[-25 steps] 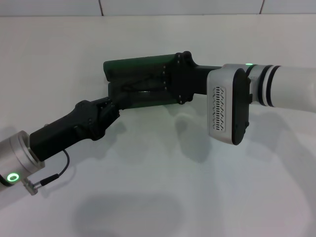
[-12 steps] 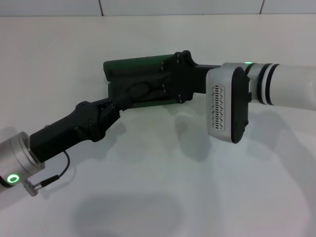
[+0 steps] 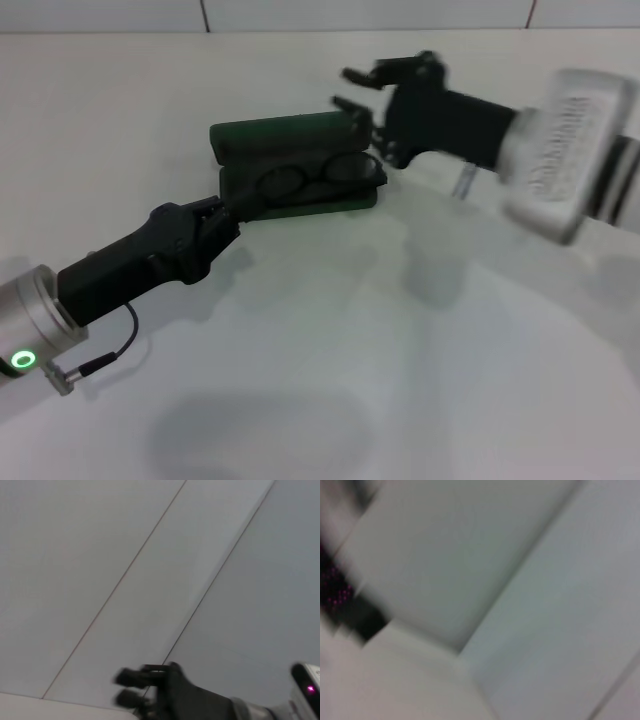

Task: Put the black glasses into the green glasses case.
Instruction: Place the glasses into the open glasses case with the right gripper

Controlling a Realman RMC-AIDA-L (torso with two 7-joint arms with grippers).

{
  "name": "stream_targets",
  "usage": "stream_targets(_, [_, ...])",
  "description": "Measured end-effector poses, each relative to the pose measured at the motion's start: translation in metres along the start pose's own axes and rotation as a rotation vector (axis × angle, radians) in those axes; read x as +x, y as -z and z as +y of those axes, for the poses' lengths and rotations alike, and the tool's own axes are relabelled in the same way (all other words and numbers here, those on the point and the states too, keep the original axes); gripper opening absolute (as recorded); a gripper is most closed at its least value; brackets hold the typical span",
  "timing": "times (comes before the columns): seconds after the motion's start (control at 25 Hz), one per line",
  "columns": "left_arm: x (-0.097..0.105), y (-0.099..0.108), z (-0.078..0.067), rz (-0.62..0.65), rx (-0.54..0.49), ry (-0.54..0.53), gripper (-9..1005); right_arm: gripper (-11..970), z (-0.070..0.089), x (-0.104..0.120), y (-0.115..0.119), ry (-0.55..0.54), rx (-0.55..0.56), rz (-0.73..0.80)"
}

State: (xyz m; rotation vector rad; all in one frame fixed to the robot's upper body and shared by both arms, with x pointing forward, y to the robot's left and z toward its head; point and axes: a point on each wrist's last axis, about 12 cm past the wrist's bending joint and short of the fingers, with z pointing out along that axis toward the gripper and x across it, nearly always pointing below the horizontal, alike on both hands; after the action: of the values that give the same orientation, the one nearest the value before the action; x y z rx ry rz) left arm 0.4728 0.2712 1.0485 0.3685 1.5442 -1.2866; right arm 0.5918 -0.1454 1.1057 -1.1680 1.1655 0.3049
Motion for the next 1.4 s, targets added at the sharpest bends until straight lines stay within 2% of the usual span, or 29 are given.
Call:
stream_targets(0.28, [-0.003, -0.003, 0.005, 0.011, -0.019, -0.002, 77, 221, 0.007, 0.026, 0.079, -0.354, 0.181, -0.121])
stream_targets(0.44, [-0.002, -0.004, 0.006, 0.023, -0.029, 0.010, 78, 223, 0.010, 0.045, 0.116, -0.518, 0.240, -0.122])
stream_targets(0.64, [0.001, -0.006, 0.008, 0.047, -0.045, 0.017, 79, 226, 0.017, 0.061, 0.136, -0.571, 0.256, -0.051])
stream_targets(0.84, [0.002, -0.009, 0.008, 0.050, -0.042, 0.020, 80, 364, 0.026, 0.073, 0.127, -0.588, 0.238, 0.070])
stream_targets(0.96, [0.002, -0.009, 0.008, 0.050, -0.042, 0.020, 80, 478, 0.027, 0.077, 0.112, -0.573, 0.208, 0.129])
stream_targets(1.08, [0.003, -0.010, 0.007, 0.049, -0.040, 0.017, 81, 608, 0.022, 0.075, 0.090, -0.540, 0.162, 0.163])
stream_targets(1.2, [0.002, -0.012, 0.007, 0.049, -0.037, 0.016, 81, 656, 0.013, 0.073, 0.076, -0.527, 0.157, 0.182])
stream_targets(1.4, [0.002, -0.012, 0.007, 0.046, -0.039, 0.017, 82, 652, 0.000, 0.073, 0.054, -0.515, 0.147, 0.246])
